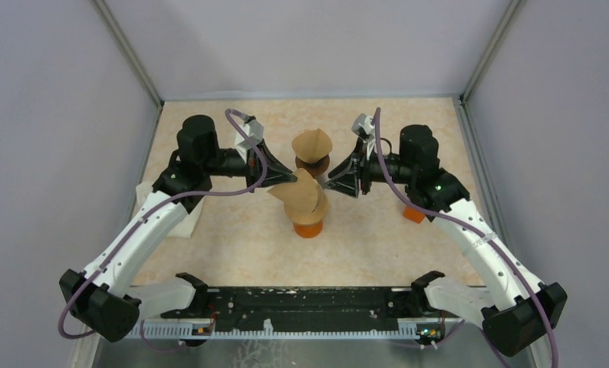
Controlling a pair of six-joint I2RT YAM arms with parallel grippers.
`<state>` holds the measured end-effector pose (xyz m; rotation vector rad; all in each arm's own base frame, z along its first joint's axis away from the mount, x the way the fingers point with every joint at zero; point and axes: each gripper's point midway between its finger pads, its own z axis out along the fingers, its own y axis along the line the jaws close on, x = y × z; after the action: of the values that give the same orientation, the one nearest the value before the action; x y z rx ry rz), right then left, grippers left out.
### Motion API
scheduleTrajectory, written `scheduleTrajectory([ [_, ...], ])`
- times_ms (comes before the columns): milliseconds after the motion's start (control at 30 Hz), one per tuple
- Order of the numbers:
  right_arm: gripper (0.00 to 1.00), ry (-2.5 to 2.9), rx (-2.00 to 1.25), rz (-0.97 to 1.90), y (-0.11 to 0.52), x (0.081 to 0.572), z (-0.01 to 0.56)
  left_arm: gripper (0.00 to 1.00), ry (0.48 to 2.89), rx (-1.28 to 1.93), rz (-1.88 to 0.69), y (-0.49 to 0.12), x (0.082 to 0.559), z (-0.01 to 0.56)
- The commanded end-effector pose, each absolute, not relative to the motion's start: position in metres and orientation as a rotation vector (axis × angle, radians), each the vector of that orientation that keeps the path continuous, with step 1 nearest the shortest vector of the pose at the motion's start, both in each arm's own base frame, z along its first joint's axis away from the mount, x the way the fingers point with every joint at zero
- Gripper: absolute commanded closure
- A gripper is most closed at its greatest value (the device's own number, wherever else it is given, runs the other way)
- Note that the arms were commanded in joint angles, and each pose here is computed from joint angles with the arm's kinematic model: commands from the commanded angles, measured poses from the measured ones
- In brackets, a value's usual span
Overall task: Place the coffee filter in the dripper
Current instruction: Place the coffee filter in the coffee dripper.
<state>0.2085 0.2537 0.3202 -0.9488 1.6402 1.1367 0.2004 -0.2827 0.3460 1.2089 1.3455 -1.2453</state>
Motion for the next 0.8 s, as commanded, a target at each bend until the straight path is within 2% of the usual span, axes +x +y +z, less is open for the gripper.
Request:
scheduleTrajectory([
  [0, 0.6, 1.539, -0.997, 1.164, 0.258, 0.203, 0.333, 1.0, 1.278, 1.19, -1.247, -0.28, 0.197, 0.36],
  [767, 0.59, 1.48, -1.081, 1.262, 0.286, 0.194, 0.327, 1.0, 1.262, 1.17, -1.33, -0.284, 0.192, 0.36],
])
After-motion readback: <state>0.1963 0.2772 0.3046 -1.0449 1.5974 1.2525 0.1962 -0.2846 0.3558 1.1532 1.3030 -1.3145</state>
